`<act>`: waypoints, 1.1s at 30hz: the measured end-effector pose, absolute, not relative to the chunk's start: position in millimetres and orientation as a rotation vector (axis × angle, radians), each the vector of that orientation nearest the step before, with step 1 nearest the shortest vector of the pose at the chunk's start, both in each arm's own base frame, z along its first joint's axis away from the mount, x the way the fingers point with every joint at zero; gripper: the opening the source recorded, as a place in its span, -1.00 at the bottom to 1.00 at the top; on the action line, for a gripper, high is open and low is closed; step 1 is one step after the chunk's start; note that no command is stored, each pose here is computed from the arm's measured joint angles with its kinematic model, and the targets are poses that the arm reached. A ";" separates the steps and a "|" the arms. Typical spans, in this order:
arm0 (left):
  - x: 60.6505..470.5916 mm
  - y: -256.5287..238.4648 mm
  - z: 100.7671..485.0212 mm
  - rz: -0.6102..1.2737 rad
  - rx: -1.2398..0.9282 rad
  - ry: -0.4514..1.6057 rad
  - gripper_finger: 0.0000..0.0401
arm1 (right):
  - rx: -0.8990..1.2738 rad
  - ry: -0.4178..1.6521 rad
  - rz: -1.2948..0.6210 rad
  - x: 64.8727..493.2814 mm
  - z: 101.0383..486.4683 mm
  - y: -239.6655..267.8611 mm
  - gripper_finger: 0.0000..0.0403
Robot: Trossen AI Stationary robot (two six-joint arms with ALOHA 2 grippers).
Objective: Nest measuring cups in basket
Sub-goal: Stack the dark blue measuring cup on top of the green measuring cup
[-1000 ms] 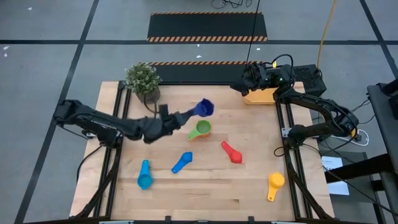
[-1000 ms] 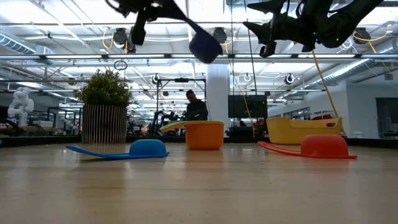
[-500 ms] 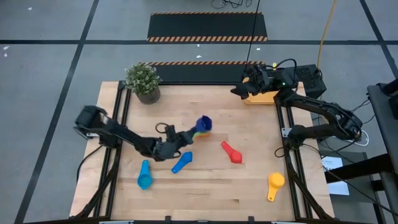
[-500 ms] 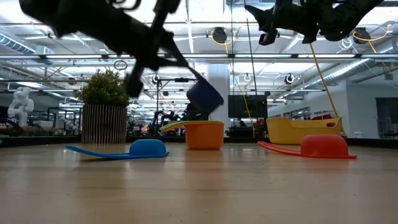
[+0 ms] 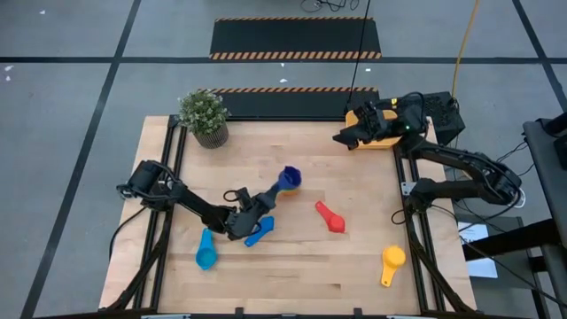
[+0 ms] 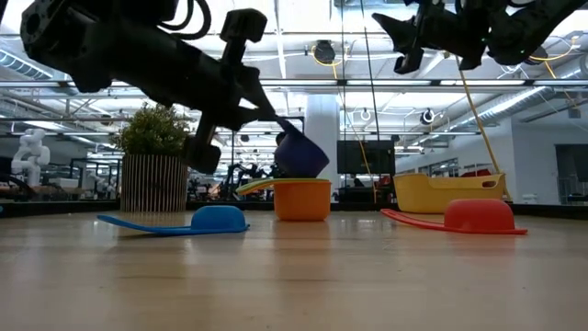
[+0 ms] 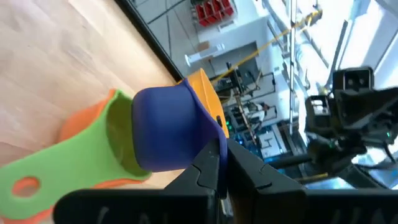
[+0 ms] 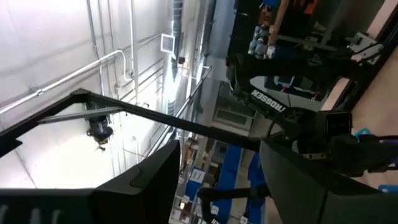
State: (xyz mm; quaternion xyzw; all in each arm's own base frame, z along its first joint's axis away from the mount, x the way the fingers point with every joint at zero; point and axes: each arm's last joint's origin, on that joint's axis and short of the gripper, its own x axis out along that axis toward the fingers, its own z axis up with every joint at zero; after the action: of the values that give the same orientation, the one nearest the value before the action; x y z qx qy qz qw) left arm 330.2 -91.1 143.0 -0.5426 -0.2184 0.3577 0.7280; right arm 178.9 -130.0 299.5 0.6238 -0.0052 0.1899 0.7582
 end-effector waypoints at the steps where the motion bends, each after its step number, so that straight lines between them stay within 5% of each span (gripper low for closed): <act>1: 330.1 -90.9 142.2 0.791 -1.198 -0.480 -0.93 | 1.364 -0.020 0.405 178.3 297.7 -129.7 0.07; 20: 333.3 -77.1 129.8 0.793 -1.277 -0.385 -0.78 | 1.391 -0.054 0.344 177.5 285.0 -130.4 0.07; 33: 331.9 -77.5 123.0 0.795 -1.248 -0.277 -0.10 | 1.399 -0.047 0.353 177.3 285.5 -130.0 0.07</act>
State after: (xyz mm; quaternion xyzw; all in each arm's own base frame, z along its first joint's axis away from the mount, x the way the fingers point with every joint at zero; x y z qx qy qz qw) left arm 331.9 -77.5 123.0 -0.5666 -0.1258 0.3608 0.7300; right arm 177.3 -130.0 285.5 0.6405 -0.0214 0.1616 0.7504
